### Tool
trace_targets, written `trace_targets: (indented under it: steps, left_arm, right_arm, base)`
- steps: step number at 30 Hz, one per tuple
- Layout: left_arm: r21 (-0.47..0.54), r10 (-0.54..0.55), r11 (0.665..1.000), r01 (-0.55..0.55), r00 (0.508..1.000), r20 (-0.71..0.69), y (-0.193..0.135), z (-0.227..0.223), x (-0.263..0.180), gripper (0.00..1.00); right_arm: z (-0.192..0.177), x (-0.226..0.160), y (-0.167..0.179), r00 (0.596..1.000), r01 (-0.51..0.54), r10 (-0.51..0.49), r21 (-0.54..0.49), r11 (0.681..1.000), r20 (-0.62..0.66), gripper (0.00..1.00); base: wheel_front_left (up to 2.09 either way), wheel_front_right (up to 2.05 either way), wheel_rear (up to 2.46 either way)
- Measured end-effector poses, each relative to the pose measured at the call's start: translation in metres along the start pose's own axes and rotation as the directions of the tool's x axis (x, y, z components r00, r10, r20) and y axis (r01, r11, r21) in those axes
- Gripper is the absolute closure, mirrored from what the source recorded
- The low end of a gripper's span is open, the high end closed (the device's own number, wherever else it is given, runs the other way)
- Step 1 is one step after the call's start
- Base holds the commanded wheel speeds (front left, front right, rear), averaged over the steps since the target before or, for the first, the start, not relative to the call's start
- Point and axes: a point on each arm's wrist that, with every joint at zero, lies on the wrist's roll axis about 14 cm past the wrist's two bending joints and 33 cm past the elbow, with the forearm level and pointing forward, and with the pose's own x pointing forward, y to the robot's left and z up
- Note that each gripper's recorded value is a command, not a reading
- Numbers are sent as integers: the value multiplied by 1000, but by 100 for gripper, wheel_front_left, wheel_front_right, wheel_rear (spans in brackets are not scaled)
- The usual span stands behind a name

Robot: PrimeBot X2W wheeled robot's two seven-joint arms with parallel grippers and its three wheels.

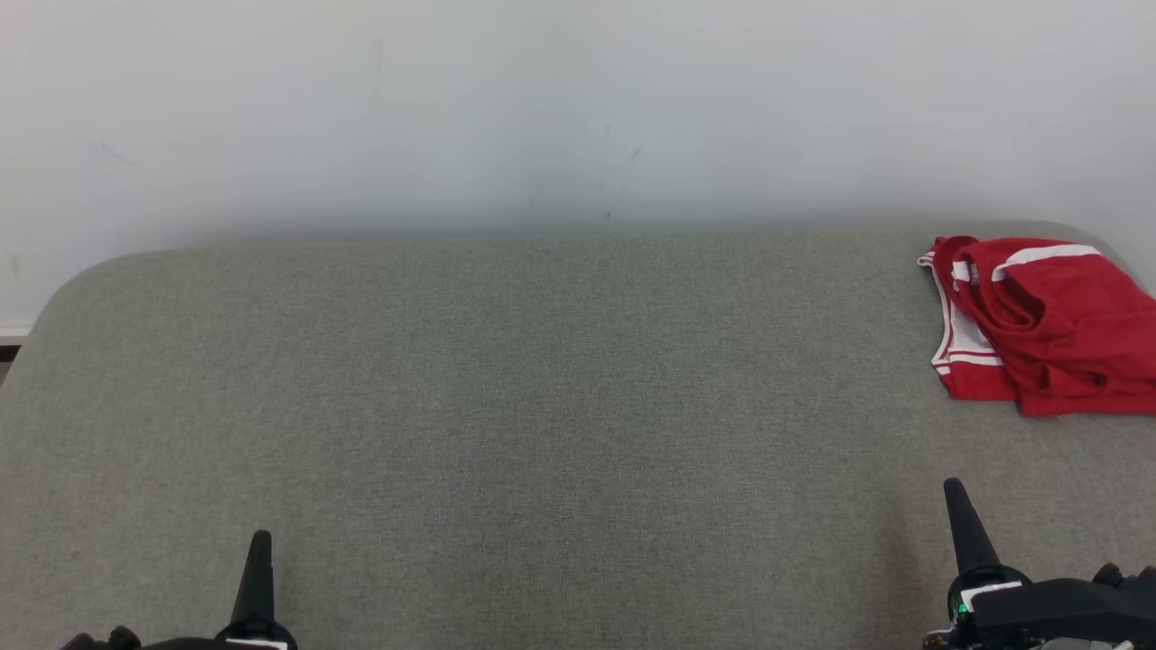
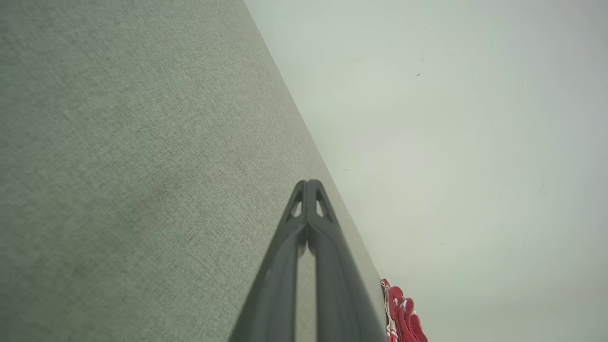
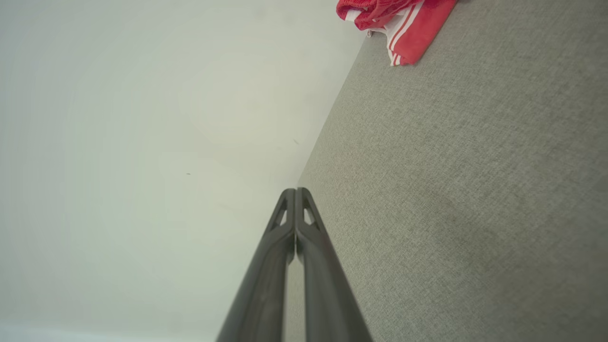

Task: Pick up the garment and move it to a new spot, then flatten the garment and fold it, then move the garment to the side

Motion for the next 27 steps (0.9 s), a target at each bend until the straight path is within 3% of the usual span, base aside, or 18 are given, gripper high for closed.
trace_targets:
  steps: [27]
  left_arm:
    - [-237,-45,971,42,999,-9,-12,3,8,100]
  right_arm:
    - [5,7,9,1000,-27,26,227,974,7,100]
  base:
    - [0,0,0]
